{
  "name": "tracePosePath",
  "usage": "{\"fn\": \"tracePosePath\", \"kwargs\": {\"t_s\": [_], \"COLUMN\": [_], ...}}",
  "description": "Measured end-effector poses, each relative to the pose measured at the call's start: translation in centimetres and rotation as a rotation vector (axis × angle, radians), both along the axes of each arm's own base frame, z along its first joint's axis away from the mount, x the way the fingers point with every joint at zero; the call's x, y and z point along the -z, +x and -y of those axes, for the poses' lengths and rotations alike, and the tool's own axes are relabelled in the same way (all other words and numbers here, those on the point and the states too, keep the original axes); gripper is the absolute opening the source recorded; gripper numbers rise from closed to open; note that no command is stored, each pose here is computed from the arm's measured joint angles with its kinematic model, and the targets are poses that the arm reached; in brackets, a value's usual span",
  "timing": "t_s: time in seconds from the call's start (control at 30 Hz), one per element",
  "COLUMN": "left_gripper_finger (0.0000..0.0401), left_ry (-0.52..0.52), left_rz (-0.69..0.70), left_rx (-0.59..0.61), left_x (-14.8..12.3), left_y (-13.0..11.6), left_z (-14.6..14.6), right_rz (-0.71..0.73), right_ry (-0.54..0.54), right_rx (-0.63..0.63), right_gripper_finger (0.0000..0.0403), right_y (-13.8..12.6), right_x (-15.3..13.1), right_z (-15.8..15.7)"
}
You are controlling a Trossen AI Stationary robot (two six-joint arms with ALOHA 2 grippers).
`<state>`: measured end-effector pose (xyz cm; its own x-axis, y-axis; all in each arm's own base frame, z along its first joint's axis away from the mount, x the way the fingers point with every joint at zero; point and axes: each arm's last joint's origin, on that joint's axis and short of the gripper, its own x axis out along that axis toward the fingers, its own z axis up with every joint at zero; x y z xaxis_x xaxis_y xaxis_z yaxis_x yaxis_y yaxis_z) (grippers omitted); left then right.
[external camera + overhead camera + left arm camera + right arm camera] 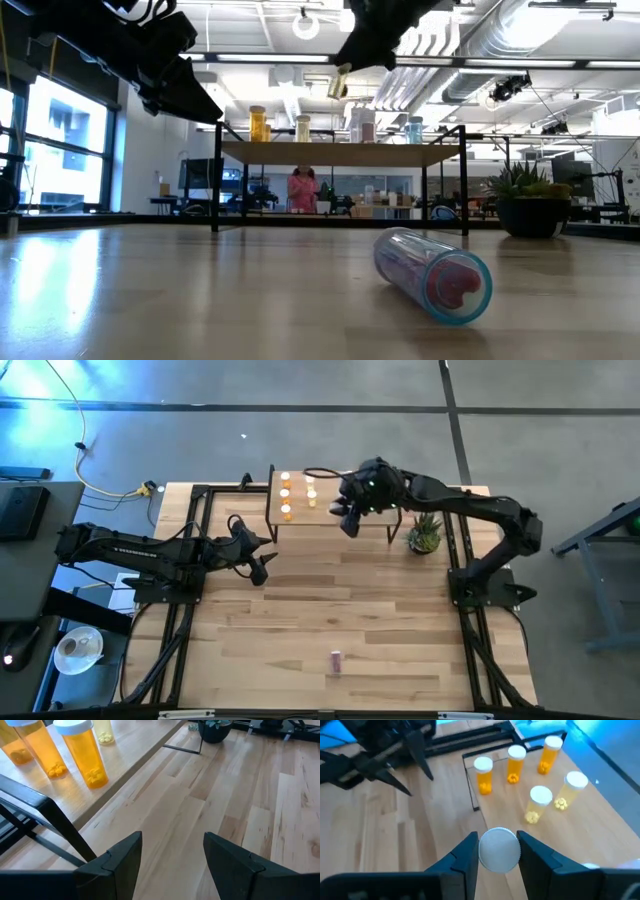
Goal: Pick and place medicine bottles onto shelf by color
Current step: Put the yellow pill bottle on the shelf aligned with the other yellow pill bottles
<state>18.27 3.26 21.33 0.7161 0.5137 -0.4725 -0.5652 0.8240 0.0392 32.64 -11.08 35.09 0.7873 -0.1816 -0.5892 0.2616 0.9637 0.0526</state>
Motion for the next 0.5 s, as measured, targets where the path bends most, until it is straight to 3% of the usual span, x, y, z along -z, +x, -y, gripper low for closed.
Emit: {"fn": "tracePosePath", "kwargs": {"t_s": [0.5], "left_gripper_finger": [0.0201], "left_ry": [0.000], "left_rz": [-0.001], "left_rx": [0.002], "left_x": [0.0], "left_y": [0.0], "left_z": [0.0], "right_rz": [-0.198], "right_ry": [-0.015], "right_rx": [-0.066], "right_gripper_finger": [0.0103], "right_y": [5.9], "right_x": [1.6], "right_z": [2.3]}}
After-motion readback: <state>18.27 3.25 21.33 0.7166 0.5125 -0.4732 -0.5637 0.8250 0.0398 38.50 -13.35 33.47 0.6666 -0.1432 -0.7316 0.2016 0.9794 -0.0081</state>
